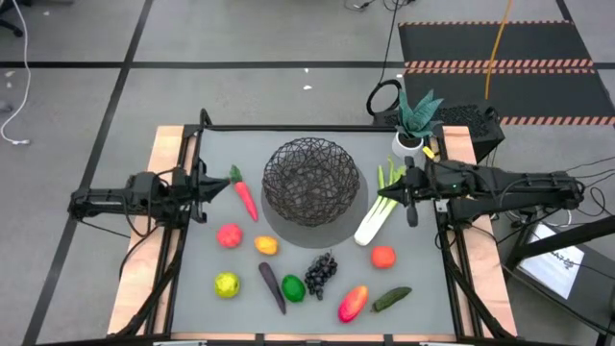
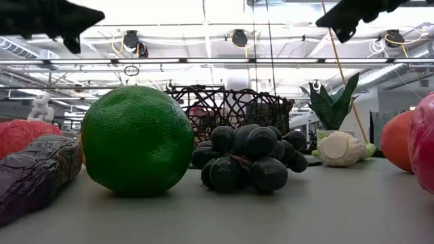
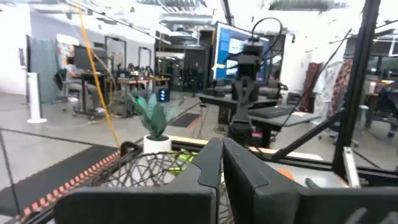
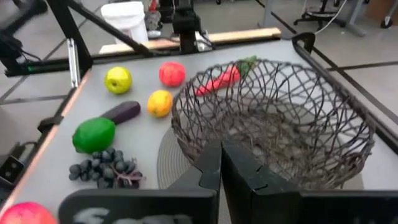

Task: Build produce basket
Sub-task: Put the celery into the black woven basket

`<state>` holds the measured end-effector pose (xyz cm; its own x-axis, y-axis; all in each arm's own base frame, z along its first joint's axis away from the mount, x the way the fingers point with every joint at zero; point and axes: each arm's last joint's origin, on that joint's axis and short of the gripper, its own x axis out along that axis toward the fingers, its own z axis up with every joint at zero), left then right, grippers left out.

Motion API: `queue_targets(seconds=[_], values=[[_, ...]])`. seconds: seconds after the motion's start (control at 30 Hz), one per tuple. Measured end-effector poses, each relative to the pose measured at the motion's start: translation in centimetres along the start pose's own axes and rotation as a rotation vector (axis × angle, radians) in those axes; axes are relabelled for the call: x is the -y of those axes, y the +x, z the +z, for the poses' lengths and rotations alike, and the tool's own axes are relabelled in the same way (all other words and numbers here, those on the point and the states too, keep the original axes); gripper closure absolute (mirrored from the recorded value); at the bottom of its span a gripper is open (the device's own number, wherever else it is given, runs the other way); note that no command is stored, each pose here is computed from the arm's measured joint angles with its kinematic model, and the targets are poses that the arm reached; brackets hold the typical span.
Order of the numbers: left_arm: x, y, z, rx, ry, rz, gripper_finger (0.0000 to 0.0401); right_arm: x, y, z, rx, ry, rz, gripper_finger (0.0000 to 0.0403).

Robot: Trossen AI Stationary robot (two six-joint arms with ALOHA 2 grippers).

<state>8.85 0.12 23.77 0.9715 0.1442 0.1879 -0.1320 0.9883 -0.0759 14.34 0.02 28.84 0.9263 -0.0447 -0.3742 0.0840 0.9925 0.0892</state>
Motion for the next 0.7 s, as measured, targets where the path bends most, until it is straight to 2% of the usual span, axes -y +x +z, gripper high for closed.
queue_targets(seconds=[0.17,0.3,0.47,0.7], values=[[0.8,1.5,1.9,-0.056,0.037,-0.041,0.0382,0.1,0.6,-1.3,-0.033,0.004,-0.004,0.0399],[1.5,3.5,3.5,-0.104,0.086,-0.055,0.0382,0.2,1.1,-2.1,-0.048,0.059,-0.007,0.0399],[2.3,6.7,5.0,-0.174,0.151,-0.002,0.0382,0.3,1.4,-2.8,-0.068,0.119,-0.020,0.0399],[3.6,11.7,5.7,-0.275,0.183,0.002,0.0381,0.7,1.9,-4.3,-0.097,0.145,-0.126,0.0399]])
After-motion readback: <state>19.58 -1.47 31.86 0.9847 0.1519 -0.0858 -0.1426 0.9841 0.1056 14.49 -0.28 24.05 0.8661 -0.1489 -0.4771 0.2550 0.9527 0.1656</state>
